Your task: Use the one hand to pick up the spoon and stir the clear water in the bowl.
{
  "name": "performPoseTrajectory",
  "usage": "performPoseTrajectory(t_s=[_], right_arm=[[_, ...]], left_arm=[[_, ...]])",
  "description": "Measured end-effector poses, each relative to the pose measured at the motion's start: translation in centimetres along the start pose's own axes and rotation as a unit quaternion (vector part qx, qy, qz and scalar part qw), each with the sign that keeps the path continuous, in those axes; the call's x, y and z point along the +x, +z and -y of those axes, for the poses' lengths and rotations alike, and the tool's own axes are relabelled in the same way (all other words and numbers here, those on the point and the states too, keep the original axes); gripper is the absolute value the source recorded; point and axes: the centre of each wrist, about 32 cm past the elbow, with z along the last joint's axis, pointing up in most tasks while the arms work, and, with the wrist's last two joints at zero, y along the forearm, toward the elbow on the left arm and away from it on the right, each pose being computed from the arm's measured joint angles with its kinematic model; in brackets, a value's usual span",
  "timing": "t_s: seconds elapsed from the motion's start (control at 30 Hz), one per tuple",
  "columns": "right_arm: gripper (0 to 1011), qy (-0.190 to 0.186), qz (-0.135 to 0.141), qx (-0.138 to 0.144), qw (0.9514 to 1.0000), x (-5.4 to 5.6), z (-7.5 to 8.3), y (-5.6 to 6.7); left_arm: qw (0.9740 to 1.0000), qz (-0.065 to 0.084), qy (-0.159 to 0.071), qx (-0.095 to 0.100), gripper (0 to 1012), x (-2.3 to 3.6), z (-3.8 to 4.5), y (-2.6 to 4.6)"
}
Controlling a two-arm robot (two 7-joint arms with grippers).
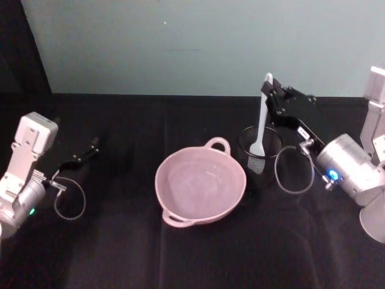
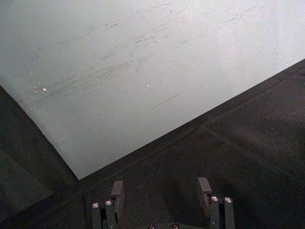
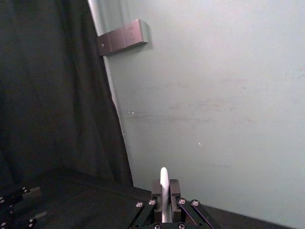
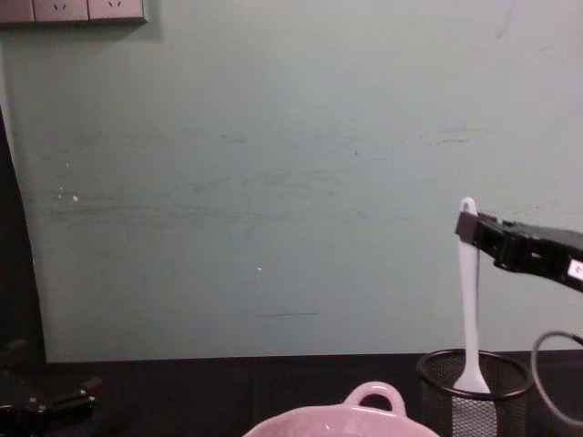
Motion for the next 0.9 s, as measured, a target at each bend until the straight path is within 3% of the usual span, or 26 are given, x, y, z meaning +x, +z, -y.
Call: performPoseTrajectory(t_s=[0.43, 0.6, 0.9], right_arm=[[110, -0.033, -0.056, 0.01, 0.9978, 0.3, 0.8, -1.4], [109, -0.044, -0.088, 0.017, 0.995, 0.5, 0.9, -1.9], [110, -0.05, -0.121, 0.017, 0.9913, 0.6, 0.9, -2.6]], left_arm=[[1.0, 0.0, 0.0, 0.0, 1011, 0.0, 0.0, 0.0], [1.0, 0.0, 0.0, 0.0, 1011, 0.0, 0.0, 0.0], [1.0, 0.0, 0.0, 0.0, 1011, 0.0, 0.0, 0.0]])
